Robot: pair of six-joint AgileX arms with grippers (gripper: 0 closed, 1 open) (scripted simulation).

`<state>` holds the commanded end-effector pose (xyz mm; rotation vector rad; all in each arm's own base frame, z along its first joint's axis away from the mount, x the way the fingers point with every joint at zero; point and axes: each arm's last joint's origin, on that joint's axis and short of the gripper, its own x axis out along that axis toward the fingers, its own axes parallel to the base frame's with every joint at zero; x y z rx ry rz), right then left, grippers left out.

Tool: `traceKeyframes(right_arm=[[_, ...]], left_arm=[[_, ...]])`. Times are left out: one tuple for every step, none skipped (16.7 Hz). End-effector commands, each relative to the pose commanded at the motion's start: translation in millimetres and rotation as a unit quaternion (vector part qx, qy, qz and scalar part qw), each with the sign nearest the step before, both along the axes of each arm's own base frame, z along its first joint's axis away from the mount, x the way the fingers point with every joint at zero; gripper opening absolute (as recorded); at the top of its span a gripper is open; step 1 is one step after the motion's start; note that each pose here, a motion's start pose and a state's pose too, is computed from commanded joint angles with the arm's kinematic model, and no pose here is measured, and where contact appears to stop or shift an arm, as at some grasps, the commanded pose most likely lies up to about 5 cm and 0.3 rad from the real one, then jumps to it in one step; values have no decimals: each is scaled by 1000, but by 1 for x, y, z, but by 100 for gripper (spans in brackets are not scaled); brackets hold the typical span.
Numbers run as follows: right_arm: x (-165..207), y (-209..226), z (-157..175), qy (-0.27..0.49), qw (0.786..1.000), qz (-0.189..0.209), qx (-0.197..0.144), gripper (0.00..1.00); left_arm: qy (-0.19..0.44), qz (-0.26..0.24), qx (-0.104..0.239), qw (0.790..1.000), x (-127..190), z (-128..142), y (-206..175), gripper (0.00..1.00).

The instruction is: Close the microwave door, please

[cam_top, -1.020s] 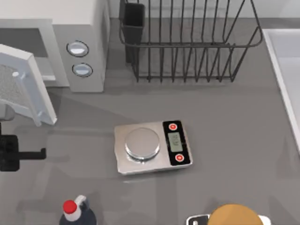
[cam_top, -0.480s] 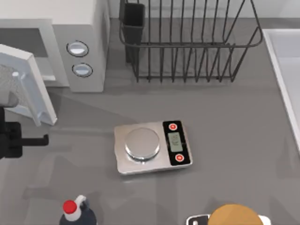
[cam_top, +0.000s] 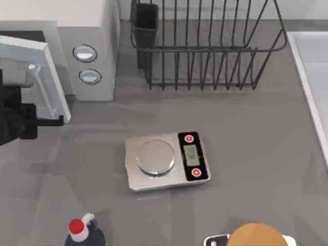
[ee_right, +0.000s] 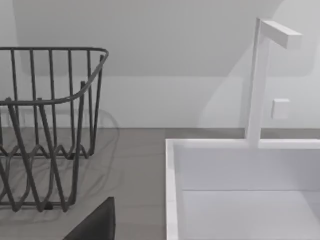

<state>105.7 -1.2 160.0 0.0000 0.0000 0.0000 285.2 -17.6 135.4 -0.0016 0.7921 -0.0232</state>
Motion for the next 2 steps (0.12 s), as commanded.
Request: traceKeyframes(right_arm=[[0, 0, 0, 0, 1000, 0, 0, 100], [0, 0, 0, 0, 1000, 0, 0, 100]], left_arm=[[-2, 0, 0, 1000, 3, 0, 0, 0], [-2, 0, 0, 1000, 3, 0, 0, 0]])
